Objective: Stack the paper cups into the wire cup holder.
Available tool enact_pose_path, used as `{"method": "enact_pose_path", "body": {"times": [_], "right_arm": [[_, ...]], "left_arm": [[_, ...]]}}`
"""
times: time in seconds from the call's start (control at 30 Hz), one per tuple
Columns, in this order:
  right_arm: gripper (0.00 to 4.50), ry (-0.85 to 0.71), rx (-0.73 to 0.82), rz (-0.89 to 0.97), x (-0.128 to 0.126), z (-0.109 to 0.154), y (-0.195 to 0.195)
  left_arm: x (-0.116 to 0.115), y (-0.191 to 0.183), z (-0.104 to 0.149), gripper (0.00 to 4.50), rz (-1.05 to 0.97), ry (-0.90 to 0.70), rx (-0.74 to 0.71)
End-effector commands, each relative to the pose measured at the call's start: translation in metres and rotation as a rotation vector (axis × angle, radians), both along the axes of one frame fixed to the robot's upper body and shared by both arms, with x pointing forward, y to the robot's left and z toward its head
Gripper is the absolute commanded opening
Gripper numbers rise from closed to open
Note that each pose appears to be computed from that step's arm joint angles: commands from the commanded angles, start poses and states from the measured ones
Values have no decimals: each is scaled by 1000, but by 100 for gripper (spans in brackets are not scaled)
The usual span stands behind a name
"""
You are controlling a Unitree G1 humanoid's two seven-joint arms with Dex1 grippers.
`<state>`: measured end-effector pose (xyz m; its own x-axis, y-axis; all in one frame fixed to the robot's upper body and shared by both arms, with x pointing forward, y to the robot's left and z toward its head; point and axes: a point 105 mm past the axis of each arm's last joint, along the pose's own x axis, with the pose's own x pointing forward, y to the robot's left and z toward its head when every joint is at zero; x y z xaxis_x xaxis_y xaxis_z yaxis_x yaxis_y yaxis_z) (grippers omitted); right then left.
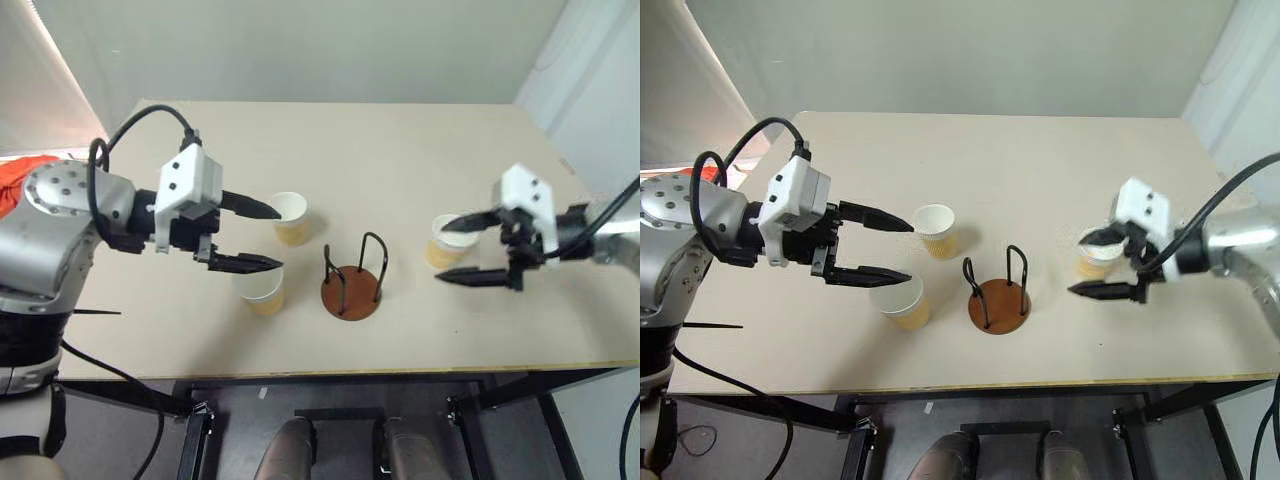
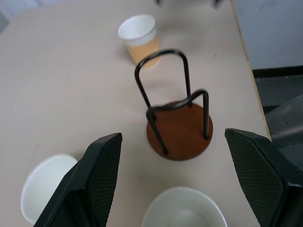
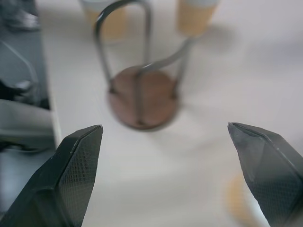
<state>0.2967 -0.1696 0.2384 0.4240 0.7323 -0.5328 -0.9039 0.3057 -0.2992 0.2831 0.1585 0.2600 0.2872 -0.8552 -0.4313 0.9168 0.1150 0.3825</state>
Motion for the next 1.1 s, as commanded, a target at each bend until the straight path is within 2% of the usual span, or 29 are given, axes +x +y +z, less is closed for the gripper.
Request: {"method": "enact_pose_path", "body": {"times": [0.03, 0.2, 0.33, 0.37, 0.47, 0.77, 0.8, 0.9, 1.03, 1.1], "right_arm": [[448, -41, -106, -41, 25, -7, -19], [448, 4, -215, -11, 48, -35, -26], [448, 28, -251, 12, 60, -48, -26], [431, 33, -258, 19, 61, -51, -26], [356, 48, -267, 37, 64, -57, -24], [33, 44, -267, 59, 68, -56, -20], [3, 44, -264, 67, 67, -54, -20], [3, 29, -237, 119, 59, -36, -17], [3, -102, -116, 290, 39, 27, 16], [3, -166, -72, 431, 22, 51, 46]], "left_arm": [[-1, -2, 15, 382, -13, -68, -5], [0, 1, 11, 382, 9, -72, 14], [-4, 5, 11, 382, 26, -62, 13], [-5, 6, 11, 382, 32, -61, 16], [-8, 10, 10, 382, 51, -59, 24], [-11, 20, 5, 382, 122, -49, 0], [-12, 21, 5, 382, 127, -49, -3], [-12, 28, 7, 382, 159, -60, -3], [-12, 45, 12, 382, 219, -75, 12], [-13, 50, 11, 382, 233, -72, 16]]}}
